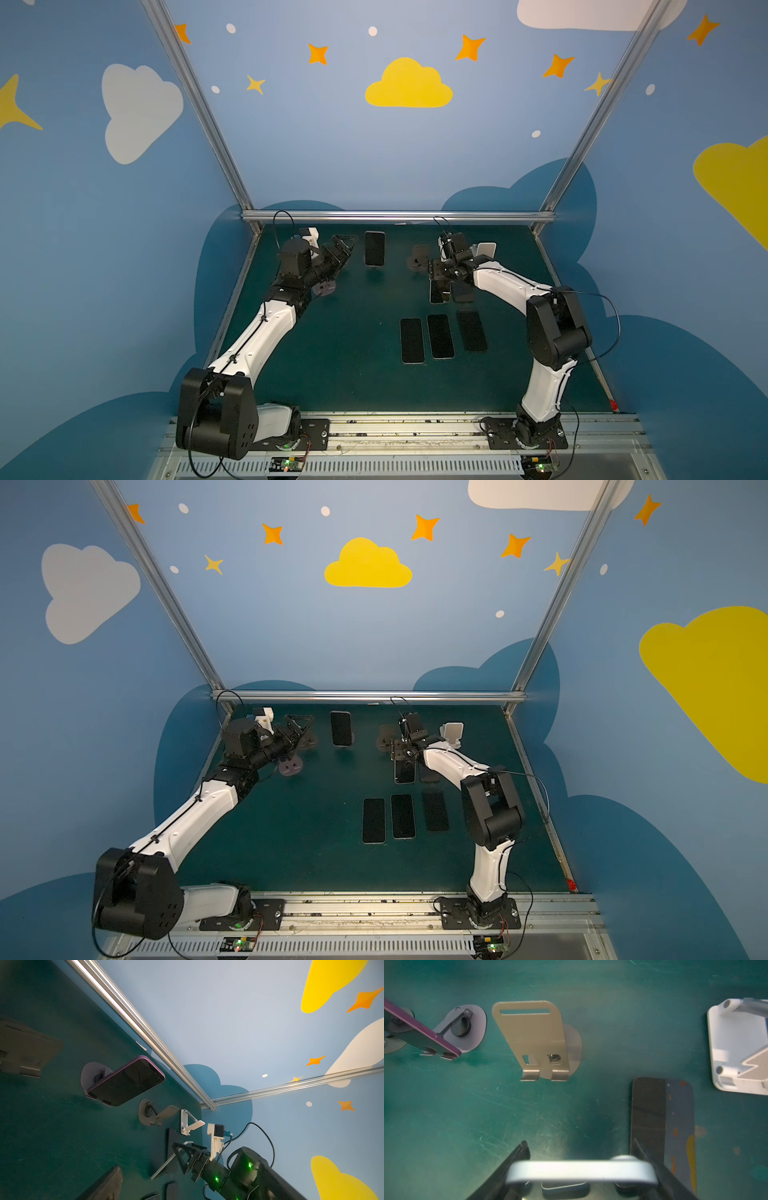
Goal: Remove the phone from the phone stand
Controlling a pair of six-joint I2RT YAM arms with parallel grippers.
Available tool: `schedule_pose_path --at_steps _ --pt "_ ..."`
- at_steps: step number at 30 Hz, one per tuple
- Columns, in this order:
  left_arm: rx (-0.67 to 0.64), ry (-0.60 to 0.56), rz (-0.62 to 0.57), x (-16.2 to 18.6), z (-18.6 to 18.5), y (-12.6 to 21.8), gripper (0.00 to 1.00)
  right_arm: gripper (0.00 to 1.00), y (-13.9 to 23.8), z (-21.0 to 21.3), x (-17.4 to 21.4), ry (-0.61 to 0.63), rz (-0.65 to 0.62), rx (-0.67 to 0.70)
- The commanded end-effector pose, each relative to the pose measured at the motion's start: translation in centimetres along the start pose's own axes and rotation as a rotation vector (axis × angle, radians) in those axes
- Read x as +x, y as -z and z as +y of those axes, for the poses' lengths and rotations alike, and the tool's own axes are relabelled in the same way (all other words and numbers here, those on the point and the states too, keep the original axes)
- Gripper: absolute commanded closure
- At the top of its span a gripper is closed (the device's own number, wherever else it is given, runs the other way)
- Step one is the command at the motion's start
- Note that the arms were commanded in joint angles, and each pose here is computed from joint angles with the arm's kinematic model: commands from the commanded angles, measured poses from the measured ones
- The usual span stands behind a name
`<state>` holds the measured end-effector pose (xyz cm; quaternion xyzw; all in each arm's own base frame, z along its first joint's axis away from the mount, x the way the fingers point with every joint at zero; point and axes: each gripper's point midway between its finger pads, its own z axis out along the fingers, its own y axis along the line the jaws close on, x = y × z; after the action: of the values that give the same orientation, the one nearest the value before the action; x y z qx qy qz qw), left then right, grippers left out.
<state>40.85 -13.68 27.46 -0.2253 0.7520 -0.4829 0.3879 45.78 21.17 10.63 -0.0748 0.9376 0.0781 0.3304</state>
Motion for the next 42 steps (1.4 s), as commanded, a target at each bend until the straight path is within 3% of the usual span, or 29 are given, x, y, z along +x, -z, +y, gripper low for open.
schedule_pose_path --at_steps 1,12,25,42 --pt "0.016 -0.034 -0.015 -0.4 -0.8 0.1 0.0 0.4 -0.4 -0.1 -1.1 -0.004 0.006 -0.017" --pt "0.001 -0.029 -0.015 -0.4 -0.4 -0.1 0.0 0.41 -3.3 -1.0 1.0 -0.076 0.262 0.017" --pt "0.002 -0.025 -0.013 -0.5 -0.3 -0.2 0.0 0.42 -3.7 -1.7 3.2 -0.12 0.298 0.021" --pt "0.0 -0.032 -0.018 -0.6 -0.3 -0.1 0.0 0.36 -5.6 -0.8 4.7 -0.118 0.345 0.022"
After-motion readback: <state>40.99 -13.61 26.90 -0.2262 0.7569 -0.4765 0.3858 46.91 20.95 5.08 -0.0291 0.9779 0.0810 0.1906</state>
